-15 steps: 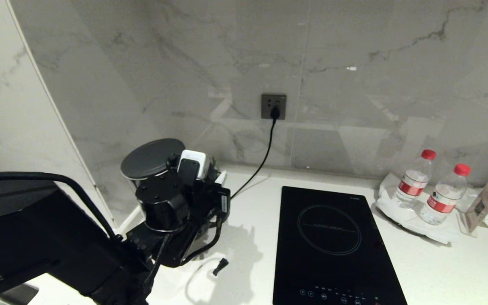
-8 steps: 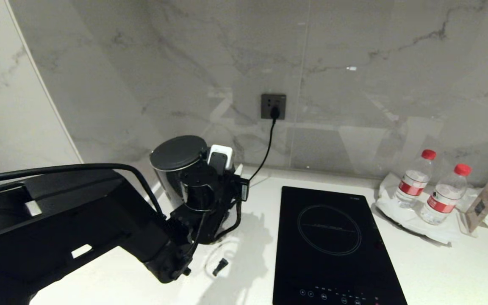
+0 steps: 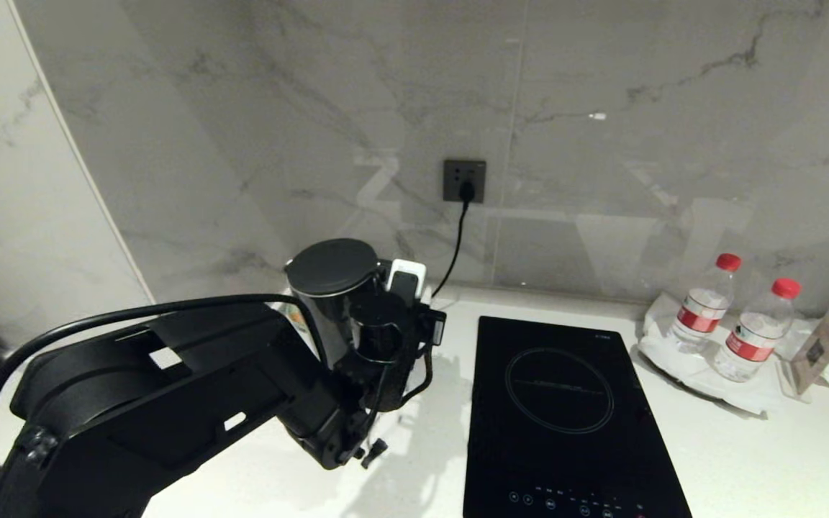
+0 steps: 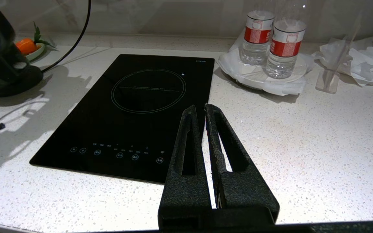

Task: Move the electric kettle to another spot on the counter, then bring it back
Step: Place it on the power base

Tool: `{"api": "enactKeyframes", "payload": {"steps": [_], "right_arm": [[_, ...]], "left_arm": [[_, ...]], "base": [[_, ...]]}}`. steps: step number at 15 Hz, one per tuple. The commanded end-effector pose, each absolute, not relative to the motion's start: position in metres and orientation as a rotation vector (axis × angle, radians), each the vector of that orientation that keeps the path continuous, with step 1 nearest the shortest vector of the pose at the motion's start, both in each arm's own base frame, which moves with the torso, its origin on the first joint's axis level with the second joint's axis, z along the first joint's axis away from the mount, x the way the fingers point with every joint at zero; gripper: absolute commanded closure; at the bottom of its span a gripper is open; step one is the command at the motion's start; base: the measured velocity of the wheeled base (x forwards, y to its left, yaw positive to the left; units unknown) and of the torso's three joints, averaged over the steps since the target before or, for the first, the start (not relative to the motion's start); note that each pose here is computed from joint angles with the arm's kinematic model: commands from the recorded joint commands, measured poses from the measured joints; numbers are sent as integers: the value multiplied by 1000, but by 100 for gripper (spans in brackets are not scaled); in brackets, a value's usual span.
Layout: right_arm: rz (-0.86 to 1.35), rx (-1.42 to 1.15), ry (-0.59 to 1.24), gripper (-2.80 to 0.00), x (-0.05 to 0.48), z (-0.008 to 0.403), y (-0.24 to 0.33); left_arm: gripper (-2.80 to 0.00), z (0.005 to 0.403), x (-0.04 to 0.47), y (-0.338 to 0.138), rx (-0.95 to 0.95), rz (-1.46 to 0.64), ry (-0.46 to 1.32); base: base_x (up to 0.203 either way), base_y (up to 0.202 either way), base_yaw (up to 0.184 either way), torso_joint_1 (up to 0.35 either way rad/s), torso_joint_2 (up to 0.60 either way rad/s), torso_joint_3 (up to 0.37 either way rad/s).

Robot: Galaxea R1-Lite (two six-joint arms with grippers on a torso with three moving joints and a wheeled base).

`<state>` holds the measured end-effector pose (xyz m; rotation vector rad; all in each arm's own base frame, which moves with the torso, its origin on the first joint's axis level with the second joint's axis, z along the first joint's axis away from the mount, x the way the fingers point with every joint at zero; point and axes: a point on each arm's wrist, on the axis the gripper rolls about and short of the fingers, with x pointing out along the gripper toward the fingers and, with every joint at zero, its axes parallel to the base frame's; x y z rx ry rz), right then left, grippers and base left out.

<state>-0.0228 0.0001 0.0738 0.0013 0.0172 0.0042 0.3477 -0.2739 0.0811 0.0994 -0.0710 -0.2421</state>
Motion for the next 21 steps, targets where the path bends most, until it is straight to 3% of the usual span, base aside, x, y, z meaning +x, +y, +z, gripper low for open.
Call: {"api": "enactKeyframes", "payload": {"steps": [1,9,21], "right_arm": [[5,1,19,0,-23,74,0],[5,2,20,0,-23,74,0],[5,0,18,0,-23,74,0]], "left_arm": [[0,72,353,-279,116,-240,-75],[0,48,381,-298,171,-226,-119],[0,37,407,-283,220,-170,-97]], "base": [[0,0,0,0,0,0],[0,0,0,0,0,0],[0,0,0,0,0,0]]}}
